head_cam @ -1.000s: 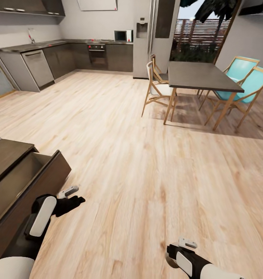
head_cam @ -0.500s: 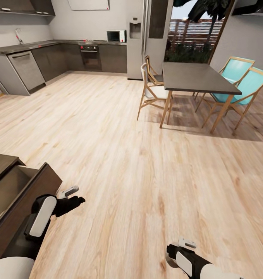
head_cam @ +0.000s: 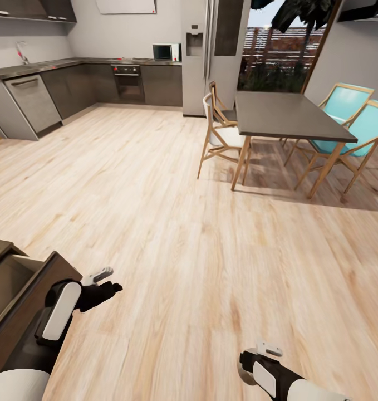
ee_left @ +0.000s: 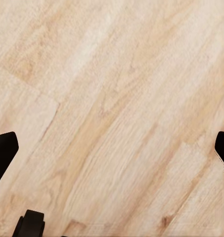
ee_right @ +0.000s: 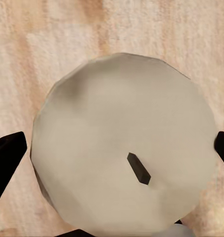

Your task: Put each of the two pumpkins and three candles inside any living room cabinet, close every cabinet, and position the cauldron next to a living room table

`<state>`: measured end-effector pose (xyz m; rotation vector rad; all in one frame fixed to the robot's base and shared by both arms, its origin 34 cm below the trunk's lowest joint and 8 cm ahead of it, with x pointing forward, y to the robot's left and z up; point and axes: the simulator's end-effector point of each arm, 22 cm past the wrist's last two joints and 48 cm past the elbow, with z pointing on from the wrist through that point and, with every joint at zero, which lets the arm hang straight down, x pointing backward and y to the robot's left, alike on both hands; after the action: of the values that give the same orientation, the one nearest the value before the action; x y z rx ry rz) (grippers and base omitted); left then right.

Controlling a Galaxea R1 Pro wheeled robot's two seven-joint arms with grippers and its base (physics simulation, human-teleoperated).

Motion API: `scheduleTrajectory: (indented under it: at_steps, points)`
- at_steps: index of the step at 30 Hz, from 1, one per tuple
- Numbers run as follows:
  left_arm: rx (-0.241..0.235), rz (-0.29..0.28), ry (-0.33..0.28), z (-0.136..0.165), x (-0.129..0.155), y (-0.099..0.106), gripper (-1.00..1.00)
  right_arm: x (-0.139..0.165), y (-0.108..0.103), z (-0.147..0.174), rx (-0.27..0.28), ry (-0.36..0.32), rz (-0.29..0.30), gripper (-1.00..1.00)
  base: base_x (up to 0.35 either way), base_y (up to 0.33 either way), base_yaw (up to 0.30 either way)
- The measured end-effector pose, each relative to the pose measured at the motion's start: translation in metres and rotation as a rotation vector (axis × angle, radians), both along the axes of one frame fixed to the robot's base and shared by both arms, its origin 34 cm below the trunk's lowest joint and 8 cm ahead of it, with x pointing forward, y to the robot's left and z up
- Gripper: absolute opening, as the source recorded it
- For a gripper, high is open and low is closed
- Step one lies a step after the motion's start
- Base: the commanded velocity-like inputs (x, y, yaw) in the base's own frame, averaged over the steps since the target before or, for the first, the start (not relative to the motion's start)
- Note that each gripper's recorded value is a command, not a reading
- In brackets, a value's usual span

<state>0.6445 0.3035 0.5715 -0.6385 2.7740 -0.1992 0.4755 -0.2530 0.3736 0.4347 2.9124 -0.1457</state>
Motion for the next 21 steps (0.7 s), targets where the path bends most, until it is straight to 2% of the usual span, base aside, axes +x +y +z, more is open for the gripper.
scheduleTrajectory:
  at_steps: [21]
  points:
    - [0.001,-0.001,0.0,-0.0001,-0.0001,-0.0003,1.0,-0.0006,-0.002,-0.0001,-0.004,0.002,-0.001,-1.0,0.328,0.0,0.0]
